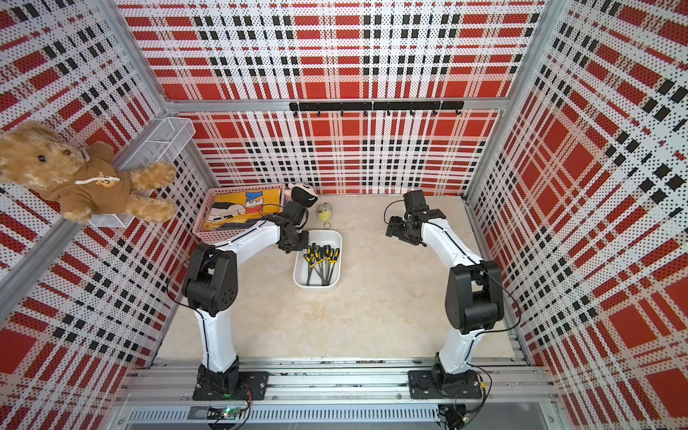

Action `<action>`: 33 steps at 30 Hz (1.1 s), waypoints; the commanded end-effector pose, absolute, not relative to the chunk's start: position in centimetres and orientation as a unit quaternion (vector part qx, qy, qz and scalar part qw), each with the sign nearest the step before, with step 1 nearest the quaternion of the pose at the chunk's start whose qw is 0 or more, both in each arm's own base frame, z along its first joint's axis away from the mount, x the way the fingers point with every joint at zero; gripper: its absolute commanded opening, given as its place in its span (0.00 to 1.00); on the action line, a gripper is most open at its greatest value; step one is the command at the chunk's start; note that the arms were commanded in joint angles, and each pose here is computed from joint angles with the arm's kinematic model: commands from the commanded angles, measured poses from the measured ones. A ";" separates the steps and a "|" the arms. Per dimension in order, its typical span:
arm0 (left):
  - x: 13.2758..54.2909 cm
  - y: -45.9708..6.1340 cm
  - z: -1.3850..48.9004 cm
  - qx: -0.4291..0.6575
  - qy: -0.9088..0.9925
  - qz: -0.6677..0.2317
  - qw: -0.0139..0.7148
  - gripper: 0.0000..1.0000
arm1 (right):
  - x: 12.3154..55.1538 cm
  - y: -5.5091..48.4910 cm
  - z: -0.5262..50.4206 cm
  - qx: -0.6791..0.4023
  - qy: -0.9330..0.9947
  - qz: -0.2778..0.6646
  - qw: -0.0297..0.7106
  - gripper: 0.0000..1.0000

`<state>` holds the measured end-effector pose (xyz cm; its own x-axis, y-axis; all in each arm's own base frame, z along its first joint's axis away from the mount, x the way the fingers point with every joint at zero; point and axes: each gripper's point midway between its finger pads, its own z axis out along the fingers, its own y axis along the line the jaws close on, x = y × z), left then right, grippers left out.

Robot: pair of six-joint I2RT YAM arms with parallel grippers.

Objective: Take the file tool out of the storage box
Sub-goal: Move the storage box to the center of the board.

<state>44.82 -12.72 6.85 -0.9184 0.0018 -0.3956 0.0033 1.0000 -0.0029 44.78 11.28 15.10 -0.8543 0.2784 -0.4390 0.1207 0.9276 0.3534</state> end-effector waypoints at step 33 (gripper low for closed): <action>45.9 0.0 11.9 -0.043 0.959 0.058 0.274 0.29 | 46.4 24.1 20.3 -0.038 0.924 0.200 0.324 0.72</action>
